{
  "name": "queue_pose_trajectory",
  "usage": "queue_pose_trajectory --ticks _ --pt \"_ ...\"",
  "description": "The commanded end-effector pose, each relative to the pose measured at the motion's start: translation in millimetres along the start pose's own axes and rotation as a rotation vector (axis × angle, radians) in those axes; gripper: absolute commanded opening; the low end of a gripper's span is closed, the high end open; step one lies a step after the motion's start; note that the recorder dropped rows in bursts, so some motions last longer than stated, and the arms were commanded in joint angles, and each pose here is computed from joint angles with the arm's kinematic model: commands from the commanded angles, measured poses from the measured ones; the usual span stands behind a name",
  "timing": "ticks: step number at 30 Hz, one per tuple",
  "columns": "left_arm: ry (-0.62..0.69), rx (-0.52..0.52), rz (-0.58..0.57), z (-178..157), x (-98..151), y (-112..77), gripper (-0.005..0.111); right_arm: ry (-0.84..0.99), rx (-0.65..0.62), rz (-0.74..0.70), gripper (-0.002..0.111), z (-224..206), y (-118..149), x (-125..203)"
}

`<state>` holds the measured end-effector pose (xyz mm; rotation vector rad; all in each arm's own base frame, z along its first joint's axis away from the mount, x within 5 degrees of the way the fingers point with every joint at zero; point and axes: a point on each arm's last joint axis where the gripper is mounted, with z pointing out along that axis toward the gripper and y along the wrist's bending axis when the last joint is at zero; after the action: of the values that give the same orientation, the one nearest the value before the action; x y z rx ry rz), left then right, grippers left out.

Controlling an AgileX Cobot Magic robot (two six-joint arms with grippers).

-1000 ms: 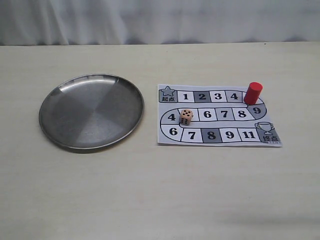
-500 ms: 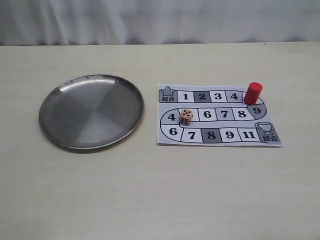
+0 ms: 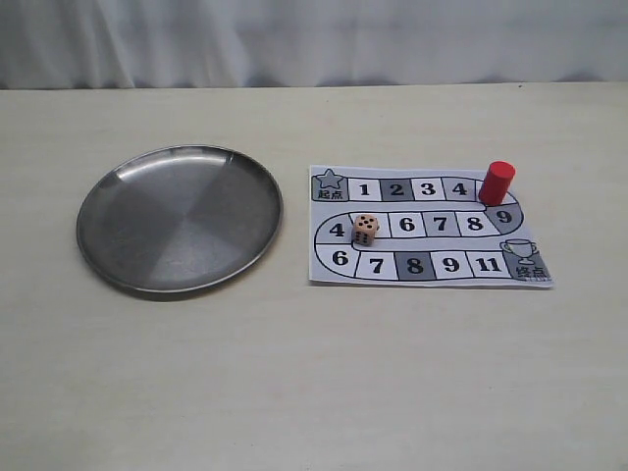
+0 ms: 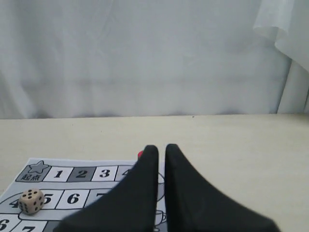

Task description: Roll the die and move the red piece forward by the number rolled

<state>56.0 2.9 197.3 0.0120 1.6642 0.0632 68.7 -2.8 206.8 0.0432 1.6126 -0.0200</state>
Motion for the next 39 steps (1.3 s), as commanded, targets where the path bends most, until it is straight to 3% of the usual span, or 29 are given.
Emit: queue_pose_trajectory --ticks 1,39 --pt "-0.009 0.010 -0.002 0.0 -0.4 -0.6 0.000 -0.023 0.001 -0.073 0.004 -7.9 0.1 2.0" --pt "-0.009 0.010 -0.002 0.0 -0.4 -0.6 0.000 -0.024 0.001 -0.093 0.004 -12.2 0.1 3.7"
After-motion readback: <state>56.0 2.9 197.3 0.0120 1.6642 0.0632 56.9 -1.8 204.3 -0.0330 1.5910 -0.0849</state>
